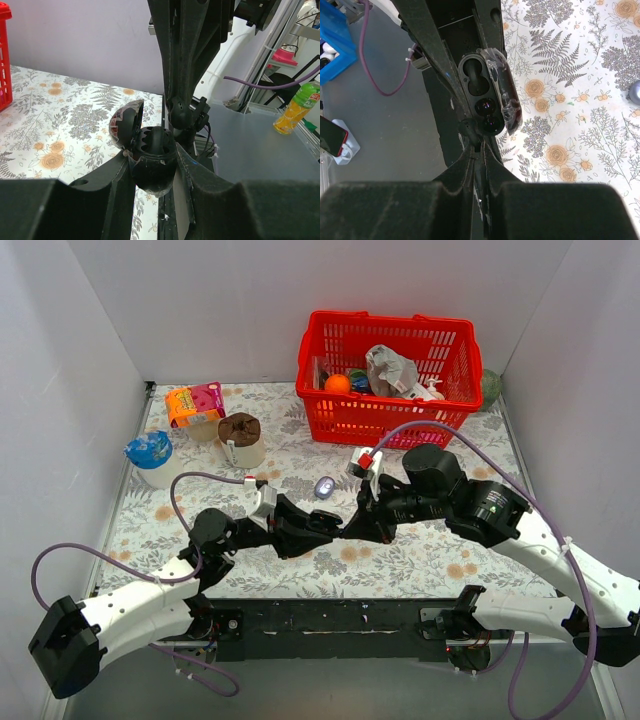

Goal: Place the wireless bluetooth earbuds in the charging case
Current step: Place the earbud in the charging case.

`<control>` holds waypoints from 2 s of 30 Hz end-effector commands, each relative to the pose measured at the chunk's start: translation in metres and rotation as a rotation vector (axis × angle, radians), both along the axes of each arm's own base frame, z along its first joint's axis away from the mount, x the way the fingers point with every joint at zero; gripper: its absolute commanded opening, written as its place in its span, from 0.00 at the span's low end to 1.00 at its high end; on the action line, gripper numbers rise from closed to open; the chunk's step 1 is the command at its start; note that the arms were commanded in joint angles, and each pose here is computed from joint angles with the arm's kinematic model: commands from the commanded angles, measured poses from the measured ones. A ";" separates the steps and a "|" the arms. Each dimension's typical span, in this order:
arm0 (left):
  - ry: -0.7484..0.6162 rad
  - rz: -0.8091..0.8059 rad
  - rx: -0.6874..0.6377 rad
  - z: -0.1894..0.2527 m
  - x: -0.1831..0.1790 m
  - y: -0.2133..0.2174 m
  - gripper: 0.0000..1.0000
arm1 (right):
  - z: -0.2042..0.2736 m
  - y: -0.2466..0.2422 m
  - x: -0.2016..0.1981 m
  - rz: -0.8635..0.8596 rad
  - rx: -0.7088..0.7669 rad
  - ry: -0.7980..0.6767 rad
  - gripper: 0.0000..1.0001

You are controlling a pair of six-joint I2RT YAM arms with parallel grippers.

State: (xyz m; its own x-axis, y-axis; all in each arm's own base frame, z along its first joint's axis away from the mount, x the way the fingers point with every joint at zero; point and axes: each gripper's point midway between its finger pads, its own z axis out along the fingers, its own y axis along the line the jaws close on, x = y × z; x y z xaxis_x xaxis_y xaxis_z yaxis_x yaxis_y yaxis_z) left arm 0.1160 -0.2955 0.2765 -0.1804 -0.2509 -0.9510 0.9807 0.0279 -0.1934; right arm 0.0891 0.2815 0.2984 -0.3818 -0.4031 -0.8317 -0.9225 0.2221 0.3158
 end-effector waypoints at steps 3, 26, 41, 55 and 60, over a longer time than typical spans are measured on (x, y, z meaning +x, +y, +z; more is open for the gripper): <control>-0.028 -0.014 -0.033 0.017 -0.001 -0.001 0.00 | 0.032 0.008 0.009 -0.023 0.088 -0.070 0.01; -0.020 -0.015 -0.058 0.022 -0.002 0.000 0.00 | 0.016 0.016 0.015 -0.076 0.025 -0.064 0.01; -0.025 0.000 -0.062 0.022 -0.001 0.002 0.00 | 0.012 0.014 0.015 -0.104 -0.020 -0.071 0.17; -0.021 0.014 -0.056 0.020 0.002 0.002 0.00 | 0.049 0.007 0.013 -0.113 0.040 -0.105 0.39; -0.022 0.020 -0.052 0.019 0.000 0.004 0.00 | 0.112 -0.017 0.025 -0.222 0.144 -0.236 0.45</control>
State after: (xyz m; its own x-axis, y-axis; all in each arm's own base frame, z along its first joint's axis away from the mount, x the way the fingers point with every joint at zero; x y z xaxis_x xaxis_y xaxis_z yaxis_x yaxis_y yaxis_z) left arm 0.1163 -0.2953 0.2816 -0.1961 -0.2712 -0.9423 0.9773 0.0246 -0.2105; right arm 0.1042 0.2863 0.3462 -0.3403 -0.3496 -0.8729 -0.9161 0.3326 0.2239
